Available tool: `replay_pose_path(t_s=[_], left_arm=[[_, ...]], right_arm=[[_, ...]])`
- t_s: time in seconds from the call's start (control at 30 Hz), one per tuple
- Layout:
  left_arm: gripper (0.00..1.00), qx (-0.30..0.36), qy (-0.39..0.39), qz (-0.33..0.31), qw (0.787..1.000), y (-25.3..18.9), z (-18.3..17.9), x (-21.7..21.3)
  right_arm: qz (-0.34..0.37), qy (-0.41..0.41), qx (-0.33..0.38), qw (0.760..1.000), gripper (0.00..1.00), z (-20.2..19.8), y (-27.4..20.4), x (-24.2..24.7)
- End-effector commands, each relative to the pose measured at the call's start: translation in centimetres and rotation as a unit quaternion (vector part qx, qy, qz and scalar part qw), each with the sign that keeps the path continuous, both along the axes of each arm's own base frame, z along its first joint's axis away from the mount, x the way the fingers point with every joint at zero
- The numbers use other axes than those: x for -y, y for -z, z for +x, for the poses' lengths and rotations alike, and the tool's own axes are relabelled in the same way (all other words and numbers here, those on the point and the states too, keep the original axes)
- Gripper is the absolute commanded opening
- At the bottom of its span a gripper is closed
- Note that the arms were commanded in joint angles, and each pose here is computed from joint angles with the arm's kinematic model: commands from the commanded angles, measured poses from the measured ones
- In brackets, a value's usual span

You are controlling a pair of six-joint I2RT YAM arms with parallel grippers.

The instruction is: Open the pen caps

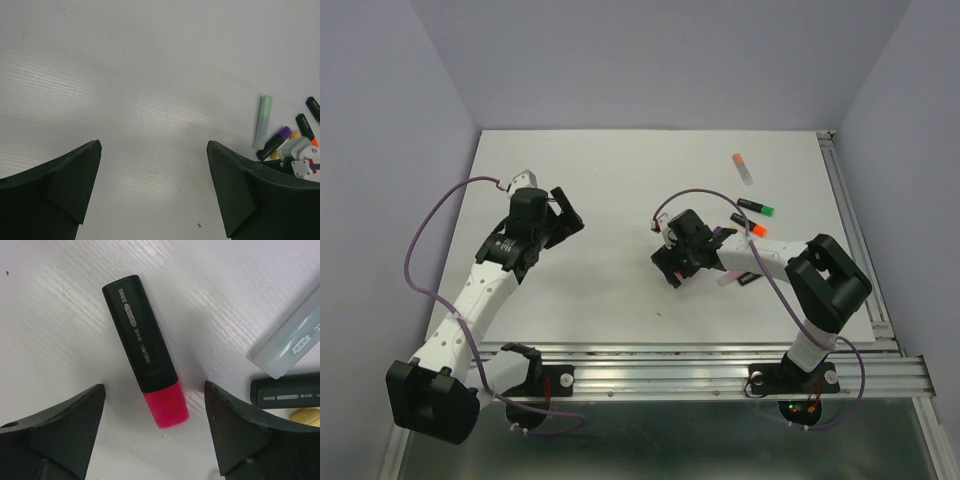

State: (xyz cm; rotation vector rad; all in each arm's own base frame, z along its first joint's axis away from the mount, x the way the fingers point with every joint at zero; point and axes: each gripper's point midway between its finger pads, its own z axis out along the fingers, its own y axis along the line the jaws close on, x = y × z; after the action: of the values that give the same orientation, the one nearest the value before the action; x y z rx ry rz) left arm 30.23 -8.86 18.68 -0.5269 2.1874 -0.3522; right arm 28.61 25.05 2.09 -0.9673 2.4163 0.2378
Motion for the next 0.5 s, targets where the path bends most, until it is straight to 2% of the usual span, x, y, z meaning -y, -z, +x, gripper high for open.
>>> replay_pose_path(t_s=[0.0, 0.07, 0.47], left_arm=[[0.99, 0.008, -0.002, 0.005, 1.000, -0.2, 0.1, -0.3], [0.99, 0.006, -0.002, 0.007, 1.000, -0.1, 0.1, -0.3], [0.99, 0.012, 0.005, 0.001, 1.000, -0.5, 0.2, 0.0]], right_arm=[[-0.029, 0.003, -0.025, 0.999, 0.81, -1.0, 1.6, 0.5], [-0.032, 0.006, -0.033, 0.999, 0.73, -1.6, 2.0, 0.6], [-0.063, 0.060, -0.041, 0.995, 0.60, -3.9, 3.2, 2.8]])
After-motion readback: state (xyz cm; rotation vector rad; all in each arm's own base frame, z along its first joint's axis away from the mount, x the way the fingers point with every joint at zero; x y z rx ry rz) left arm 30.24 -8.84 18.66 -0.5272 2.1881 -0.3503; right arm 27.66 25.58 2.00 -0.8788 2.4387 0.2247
